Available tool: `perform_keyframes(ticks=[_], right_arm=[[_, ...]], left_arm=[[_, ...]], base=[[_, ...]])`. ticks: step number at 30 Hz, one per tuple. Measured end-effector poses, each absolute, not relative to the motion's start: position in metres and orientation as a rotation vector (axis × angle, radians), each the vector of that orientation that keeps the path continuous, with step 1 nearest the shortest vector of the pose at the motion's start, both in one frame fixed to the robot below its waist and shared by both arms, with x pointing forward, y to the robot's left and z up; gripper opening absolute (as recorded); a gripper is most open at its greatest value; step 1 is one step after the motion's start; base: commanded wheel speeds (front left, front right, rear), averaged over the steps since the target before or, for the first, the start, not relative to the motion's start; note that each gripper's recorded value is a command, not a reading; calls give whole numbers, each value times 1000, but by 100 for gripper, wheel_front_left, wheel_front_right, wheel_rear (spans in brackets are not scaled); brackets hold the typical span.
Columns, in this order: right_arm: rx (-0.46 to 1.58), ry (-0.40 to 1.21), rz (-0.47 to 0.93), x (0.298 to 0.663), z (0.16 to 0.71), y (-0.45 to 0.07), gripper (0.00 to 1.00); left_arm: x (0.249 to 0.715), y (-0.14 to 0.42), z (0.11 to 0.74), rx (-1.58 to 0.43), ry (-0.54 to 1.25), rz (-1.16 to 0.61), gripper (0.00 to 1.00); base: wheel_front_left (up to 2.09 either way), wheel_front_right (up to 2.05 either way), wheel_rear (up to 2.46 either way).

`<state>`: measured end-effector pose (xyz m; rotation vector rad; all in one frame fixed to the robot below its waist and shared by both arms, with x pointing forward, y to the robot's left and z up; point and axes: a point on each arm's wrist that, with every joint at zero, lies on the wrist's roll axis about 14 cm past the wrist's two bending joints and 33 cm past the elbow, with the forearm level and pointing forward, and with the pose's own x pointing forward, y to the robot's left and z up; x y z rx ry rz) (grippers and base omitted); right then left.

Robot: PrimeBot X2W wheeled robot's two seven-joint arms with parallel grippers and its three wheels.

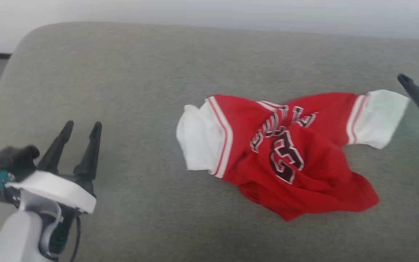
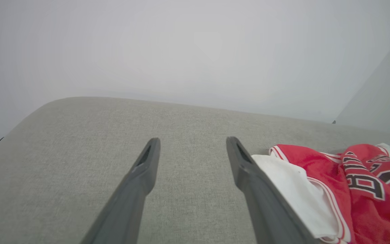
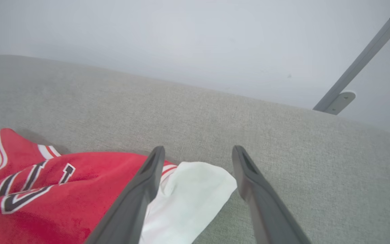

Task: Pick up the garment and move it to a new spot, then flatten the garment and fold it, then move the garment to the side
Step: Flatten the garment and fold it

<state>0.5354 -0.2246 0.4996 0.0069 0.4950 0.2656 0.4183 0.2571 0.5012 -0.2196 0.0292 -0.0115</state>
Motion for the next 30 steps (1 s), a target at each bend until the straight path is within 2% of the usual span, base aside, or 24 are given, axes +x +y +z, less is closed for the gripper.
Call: perform_keyframes(ticks=[10,17,22,30], right_arm=[[67,180,208,510,541,-239,100],[89,21,124,475,549,-253,100],[124,-7,63,455,540,-259,100],[159,51,18,433,520,-258,100]], left_arm=[[468,209,525,-212,125,-215,100],[497,168,517,-213,311,-330,100],[507,147,496,-198,496,-370,100],[505,129,451,-130,802,-393,100]], base=[[0,0,0],[0,0,0],[0,0,0],[0,0,0]])
